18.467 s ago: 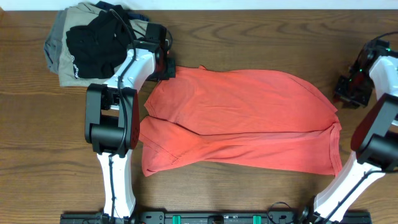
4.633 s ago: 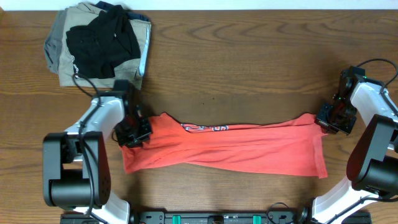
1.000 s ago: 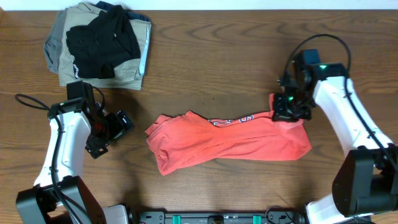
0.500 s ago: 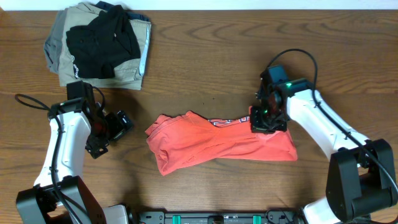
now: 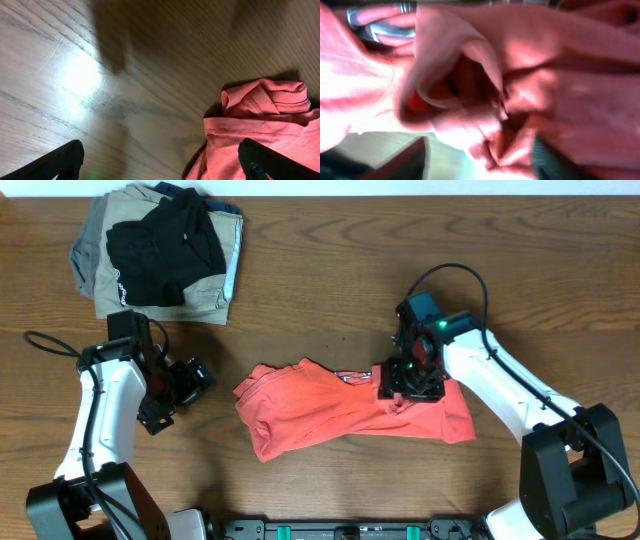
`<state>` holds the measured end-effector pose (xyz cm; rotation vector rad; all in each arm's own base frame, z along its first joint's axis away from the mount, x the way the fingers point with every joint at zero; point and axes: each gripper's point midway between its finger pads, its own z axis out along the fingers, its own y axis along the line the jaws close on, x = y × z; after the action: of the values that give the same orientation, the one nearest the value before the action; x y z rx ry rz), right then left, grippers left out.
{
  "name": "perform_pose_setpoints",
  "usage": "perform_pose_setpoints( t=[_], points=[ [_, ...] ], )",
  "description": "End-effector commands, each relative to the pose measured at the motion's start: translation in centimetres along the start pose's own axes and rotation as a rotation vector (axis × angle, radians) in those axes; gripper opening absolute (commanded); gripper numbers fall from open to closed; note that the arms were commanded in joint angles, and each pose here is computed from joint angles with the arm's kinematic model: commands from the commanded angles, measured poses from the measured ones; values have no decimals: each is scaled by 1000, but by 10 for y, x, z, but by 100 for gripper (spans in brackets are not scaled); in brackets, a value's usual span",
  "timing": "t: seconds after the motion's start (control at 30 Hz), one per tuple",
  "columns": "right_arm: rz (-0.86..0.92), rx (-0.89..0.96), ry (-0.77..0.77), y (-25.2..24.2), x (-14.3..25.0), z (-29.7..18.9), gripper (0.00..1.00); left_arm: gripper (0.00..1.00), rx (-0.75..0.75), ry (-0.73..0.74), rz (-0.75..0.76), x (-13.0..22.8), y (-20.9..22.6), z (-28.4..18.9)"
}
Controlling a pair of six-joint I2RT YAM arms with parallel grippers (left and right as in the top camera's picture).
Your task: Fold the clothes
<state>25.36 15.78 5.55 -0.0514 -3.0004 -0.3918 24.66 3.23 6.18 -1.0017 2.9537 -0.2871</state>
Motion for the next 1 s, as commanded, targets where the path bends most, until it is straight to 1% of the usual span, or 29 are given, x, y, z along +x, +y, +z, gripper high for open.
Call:
perform_pose_setpoints(
  t=[0.0, 0.07, 0.17, 0.3, 0.4, 0.47, 0.57, 0.67, 0.7, 0.73, 0.77, 0.83, 0.87, 0.9, 0.97],
  points=[
    [-53, -24, -31, 4, -12, -25, 80, 100, 1, 12, 8, 3, 1, 3],
    [-42, 26, -37, -9, -16, -39, 86, 100, 1, 12, 8, 3, 1, 3],
    [12, 140, -53, -39, -21, -57, 99, 100, 1, 12, 8, 3, 1, 3],
    [53, 219, -43, -74, -21, -64, 99, 100, 1, 12, 23, 3, 1, 3],
    [77, 216, -33, -86, -21, -63, 99, 100, 1, 12, 23, 3, 1, 3],
    [59, 191, -24, -86, -20, -57, 99, 100, 1, 12, 22, 2, 1, 3],
    [-31, 87, -12, -72, -19, -42, 99, 100, 2, 9, 23, 2, 1, 3],
    [-62, 2, -9, -61, -16, -24, 98, 100, 2, 10, 23, 2, 1, 3],
    [-68, -15, -4, -60, -14, -17, 96, 100, 2, 10, 23, 2, 1, 3],
    [-79, -31, 0, -58, -11, -12, 92, 100, 2, 10, 23, 2, 1, 3],
    [-86, -49, 9, -55, -8, -6, 85, 100, 2, 10, 23, 2, 1, 3],
    [-94, -85, 25, -49, -1, 1, 69, 100, 2, 10, 23, 2, 1, 3],
    [-97, -96, 29, -47, 0, 4, 59, 100, 2, 9, 23, 2, 1, 3],
    [-98, -106, 32, -45, 2, 5, 52, 100, 2, 9, 23, 2, 1, 3],
    [-102, -126, 40, -41, 4, 6, 30, 100, 3, 7, 24, 1, 0, 3]
  ],
)
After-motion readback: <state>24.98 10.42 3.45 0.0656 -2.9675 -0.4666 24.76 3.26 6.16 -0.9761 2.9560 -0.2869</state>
